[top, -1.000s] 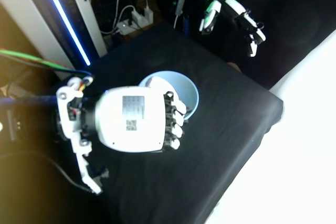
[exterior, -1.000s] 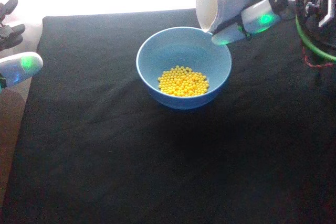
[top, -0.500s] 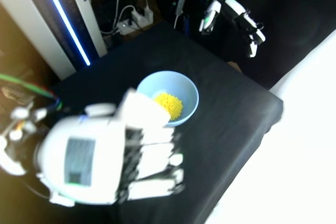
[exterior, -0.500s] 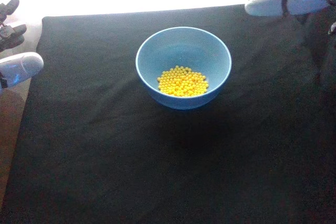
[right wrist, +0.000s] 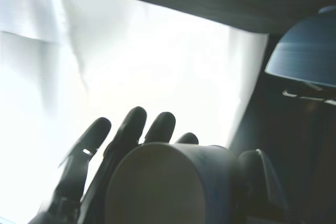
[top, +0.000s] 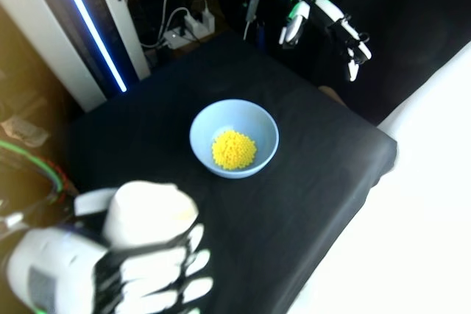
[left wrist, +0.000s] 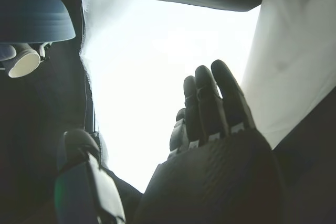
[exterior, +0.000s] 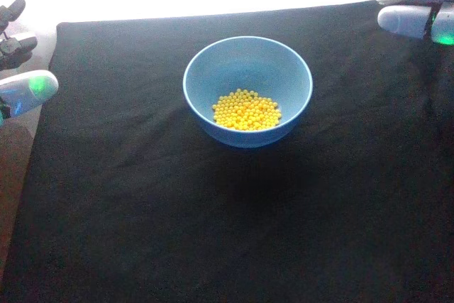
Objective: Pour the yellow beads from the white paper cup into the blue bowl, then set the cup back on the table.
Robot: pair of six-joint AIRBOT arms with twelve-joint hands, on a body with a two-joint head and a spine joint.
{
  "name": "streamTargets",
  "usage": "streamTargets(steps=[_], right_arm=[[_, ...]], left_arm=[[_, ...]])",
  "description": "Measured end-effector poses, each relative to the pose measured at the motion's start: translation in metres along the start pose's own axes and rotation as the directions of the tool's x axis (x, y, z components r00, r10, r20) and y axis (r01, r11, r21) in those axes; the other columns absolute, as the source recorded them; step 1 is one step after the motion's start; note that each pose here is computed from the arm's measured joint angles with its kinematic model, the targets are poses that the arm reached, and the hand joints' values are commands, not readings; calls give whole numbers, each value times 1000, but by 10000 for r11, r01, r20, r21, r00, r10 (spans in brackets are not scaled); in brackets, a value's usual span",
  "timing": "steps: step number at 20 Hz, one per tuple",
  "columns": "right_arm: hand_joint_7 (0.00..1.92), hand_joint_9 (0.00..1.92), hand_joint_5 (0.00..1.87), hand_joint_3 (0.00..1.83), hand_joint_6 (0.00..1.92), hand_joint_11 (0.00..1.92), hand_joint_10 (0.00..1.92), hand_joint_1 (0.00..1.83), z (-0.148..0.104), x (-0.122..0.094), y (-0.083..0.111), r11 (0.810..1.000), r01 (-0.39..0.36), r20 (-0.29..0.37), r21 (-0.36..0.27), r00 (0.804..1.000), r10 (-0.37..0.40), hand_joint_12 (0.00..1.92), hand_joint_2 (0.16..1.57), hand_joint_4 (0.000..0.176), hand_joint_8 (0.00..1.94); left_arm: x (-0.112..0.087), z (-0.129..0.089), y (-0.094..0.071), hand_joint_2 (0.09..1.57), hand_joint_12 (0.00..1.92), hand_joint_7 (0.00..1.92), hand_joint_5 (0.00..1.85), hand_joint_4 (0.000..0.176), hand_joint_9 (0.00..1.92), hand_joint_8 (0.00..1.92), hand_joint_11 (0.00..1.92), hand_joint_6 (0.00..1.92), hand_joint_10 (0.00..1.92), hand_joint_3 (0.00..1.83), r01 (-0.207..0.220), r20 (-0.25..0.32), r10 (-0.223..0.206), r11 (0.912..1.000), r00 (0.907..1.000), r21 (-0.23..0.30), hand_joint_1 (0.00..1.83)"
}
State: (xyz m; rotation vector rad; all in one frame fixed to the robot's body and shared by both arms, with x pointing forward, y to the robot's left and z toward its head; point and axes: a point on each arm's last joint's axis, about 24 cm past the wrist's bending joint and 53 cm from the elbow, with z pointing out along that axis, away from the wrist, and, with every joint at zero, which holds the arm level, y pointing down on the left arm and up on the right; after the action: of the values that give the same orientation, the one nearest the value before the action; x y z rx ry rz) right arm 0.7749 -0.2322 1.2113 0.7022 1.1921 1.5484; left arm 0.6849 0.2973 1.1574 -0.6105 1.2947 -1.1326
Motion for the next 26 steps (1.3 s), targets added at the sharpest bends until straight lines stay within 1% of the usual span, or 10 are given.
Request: streamTargets(steps=[3,4,5,10,14,19,20,22,24,26], right_arm=[[873,627,855,4,1163,0,2,951,-4,2,-9,9997,-230,152,75,9996,228,997,1170,176,3],[833,615,863,0,488,0,4,731,-4,2,-10,9997,-218,155,68,9996,217,994,1147,52,0],[761,559,932,0,64,0,0,632,-4,1,-11,9996,-275,222,83,9994,273,1005,1129,0,0],[735,483,985,0,6,0,0,557,-4,3,-12,9995,-312,245,-15,9992,312,717,1120,1,0],[630,427,924,0,0,0,2,444,-5,9,-17,9996,-288,96,65,9995,288,757,1113,15,0],[605,434,692,0,0,0,1,199,-5,12,-17,9999,-100,-93,59,9999,101,892,1057,71,0],[579,411,607,0,0,0,0,116,-5,12,-17,9999,-97,-93,63,9999,97,900,1050,101,0],[506,341,438,0,0,0,2,12,-5,14,-17,9998,168,-170,89,9997,-166,816,1021,122,0],[391,279,192,0,0,0,0,0,-5,14,-20,9992,362,-211,178,9991,-358,702,953,172,0],[338,262,117,0,1,0,0,0,-6,15,-21,9982,559,-242,230,9982,-554,729,929,176,0]], left_arm=[[0,0,0,852,590,430,8,135,470,6,214,0,6,6,-1,-5,1,10000,10000,-2,313],[0,0,0,859,592,431,6,137,476,5,219,0,8,8,-6,-11,6,10000,10000,18,289],[0,0,0,862,593,439,12,150,493,7,226,3,13,8,5,3,-5,10000,10000,-2,265],[0,0,0,887,597,452,16,133,524,8,236,3,19,14,-5,-21,5,10000,10000,15,256],[1,0,-1,892,657,460,11,134,536,2,194,0,1,0,-10,-34,11,10000,10000,29,250],[1,0,0,876,754,464,20,141,527,5,160,6,1,0,-8,-34,8,10000,10000,13,250],[1,0,0,879,752,456,18,146,514,1,150,4,0,0,-6,-26,6,10000,10000,13,250],[1,0,0,879,755,449,6,149,502,0,147,0,0,0,-8,-34,8,10000,10000,13,247],[1,0,0,872,768,458,13,148,519,4,151,4,8,0,-7,-29,7,10000,10000,14,255],[1,0,0,883,772,455,8,142,522,2,155,1,8,2,-13,-33,13,10000,10000,10,239]])
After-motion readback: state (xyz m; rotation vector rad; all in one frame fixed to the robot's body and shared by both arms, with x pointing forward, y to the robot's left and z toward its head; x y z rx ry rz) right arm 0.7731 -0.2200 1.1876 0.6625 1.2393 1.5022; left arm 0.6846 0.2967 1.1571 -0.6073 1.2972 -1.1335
